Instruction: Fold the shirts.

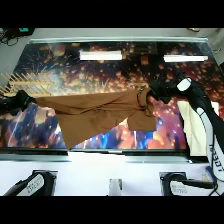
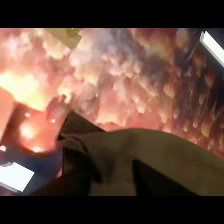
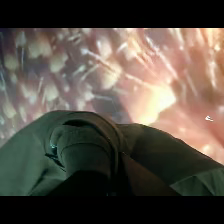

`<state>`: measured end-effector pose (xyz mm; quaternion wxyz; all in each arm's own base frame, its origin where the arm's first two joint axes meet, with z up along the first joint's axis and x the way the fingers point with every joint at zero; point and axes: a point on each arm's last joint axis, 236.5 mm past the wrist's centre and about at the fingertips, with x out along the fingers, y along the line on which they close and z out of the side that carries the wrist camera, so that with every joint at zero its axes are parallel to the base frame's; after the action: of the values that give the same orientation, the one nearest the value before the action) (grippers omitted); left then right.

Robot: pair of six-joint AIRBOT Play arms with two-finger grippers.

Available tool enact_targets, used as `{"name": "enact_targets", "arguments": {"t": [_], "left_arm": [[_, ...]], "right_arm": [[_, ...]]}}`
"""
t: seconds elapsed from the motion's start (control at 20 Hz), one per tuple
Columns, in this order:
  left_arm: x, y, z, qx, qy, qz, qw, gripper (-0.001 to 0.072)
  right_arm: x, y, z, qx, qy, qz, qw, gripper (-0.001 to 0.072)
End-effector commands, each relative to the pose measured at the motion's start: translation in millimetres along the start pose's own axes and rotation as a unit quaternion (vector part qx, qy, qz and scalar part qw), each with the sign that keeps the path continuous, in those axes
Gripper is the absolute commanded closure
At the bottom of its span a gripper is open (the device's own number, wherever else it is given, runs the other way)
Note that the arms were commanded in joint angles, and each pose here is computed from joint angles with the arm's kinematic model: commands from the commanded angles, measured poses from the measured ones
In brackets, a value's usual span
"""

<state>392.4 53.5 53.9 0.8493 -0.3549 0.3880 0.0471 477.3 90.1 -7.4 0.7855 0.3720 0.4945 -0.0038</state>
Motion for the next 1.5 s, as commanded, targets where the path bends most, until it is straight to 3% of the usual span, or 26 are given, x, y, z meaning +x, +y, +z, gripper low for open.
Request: {"name": "enact_targets", "arguments": {"t": [0.0, 0.05, 0.25, 0.4, 0.55, 0.8, 1.1, 1.15, 1.25, 1.3, 1.4, 1.45], "left_arm": [[10, 1, -26, -0.003, 0.055, -0.003, 0.998, 0.0082], [4, 4, -42, 0.019, 0.094, 0.000, 0.995, 0.0083], [-35, 61, -114, 0.052, 0.268, 0.088, 0.958, 0.0094], [-38, 71, -159, 0.025, 0.325, 0.091, 0.941, 0.0093], [-27, 71, -219, -0.016, 0.378, 0.067, 0.923, 0.0092], [-7, 63, -273, -0.053, 0.392, 0.043, 0.918, 0.0092], [21, 43, -271, -0.069, 0.339, 0.022, 0.938, 0.0103], [26, 42, -269, -0.073, 0.328, 0.028, 0.942, 0.0110], [34, 41, -266, -0.079, 0.311, 0.038, 0.946, 0.0121], [36, 40, -269, -0.080, 0.311, 0.041, 0.946, 0.0240], [40, 39, -275, -0.073, 0.316, 0.045, 0.945, 0.0358], [41, 39, -277, -0.073, 0.318, 0.048, 0.944, 0.0504]], "right_arm": [[1, 5, 31, 0.013, -0.043, 0.032, 0.998, 0.0351], [-15, 6, 45, -0.019, -0.054, 0.034, 0.998, 0.0281], [-96, -54, 89, -0.069, -0.064, -0.047, 0.994, 0.0282], [-114, -114, 53, -0.057, 0.036, -0.109, 0.992, 0.0287], [-107, -132, 14, -0.073, 0.109, -0.116, 0.985, 0.0286], [-99, -135, 4, -0.061, 0.119, -0.108, 0.985, 0.0287], [-97, -135, 6, -0.070, 0.116, -0.107, 0.985, 0.0277], [-96, -136, 5, -0.069, 0.119, -0.107, 0.985, 0.0266], [-92, -137, 3, -0.068, 0.126, -0.103, 0.984, 0.0173], [-89, -135, 2, -0.067, 0.130, -0.096, 0.985, 0.0173], [-83, -133, 0, -0.062, 0.135, -0.086, 0.985, 0.0173], [-80, -135, -1, -0.058, 0.139, -0.085, 0.985, 0.0173]]}}
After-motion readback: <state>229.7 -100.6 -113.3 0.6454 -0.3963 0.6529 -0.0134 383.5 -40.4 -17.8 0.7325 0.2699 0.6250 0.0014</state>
